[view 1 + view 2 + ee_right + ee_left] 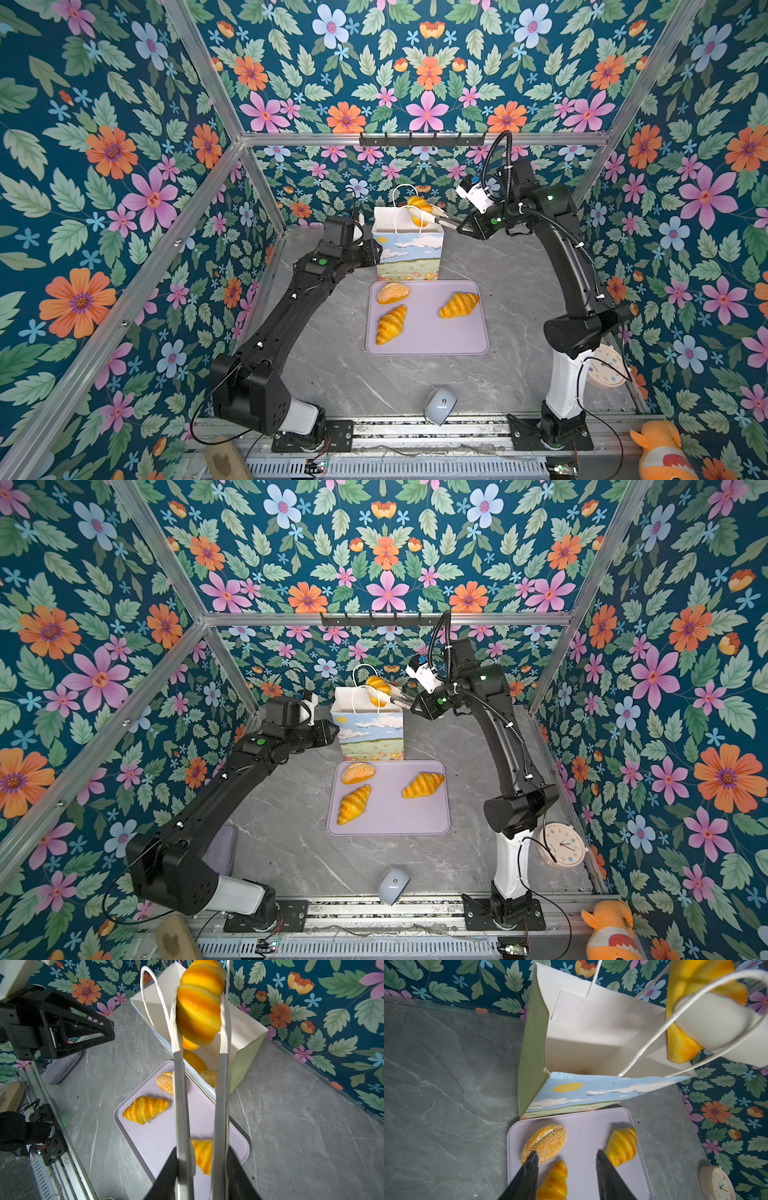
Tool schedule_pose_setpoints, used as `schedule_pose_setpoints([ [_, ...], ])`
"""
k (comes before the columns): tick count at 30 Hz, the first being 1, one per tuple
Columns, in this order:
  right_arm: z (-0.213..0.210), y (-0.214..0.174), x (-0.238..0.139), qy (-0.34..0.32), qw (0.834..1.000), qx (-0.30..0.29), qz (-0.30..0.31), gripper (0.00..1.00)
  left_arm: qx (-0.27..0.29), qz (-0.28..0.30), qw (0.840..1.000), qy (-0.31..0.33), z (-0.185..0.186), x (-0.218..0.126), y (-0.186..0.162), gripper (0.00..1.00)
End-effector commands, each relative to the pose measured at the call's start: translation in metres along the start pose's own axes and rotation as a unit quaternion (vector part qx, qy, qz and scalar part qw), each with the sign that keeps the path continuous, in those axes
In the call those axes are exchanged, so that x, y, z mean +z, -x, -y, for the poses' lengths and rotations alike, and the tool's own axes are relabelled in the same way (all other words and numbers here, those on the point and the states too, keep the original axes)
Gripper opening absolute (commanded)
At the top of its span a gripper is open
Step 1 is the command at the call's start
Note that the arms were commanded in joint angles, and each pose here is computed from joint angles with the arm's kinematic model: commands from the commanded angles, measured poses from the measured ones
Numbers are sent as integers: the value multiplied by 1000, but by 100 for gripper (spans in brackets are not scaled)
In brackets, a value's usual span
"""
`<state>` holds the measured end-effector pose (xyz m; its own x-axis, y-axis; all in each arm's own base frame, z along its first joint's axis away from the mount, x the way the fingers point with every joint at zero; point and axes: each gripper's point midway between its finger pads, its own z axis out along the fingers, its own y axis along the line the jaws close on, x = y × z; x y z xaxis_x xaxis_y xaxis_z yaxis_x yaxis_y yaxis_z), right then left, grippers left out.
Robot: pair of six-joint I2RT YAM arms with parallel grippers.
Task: Place the fake bread into the paper bag
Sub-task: 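Lower the striped roll into the bag with the tongs in right gripper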
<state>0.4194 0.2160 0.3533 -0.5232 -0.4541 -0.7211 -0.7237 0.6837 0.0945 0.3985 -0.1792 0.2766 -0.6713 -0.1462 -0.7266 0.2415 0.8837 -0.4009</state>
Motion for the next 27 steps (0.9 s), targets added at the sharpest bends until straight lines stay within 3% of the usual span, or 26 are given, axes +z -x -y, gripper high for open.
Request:
schedule_pose_setpoints([
  [1, -1, 10, 2, 7, 1000, -19, 19, 32, 4, -4, 1000, 6, -2, -2, -2, 47],
  [27, -3, 2, 24, 33, 999, -22, 1, 33, 4, -5, 1000, 1, 1, -2, 0, 47],
])
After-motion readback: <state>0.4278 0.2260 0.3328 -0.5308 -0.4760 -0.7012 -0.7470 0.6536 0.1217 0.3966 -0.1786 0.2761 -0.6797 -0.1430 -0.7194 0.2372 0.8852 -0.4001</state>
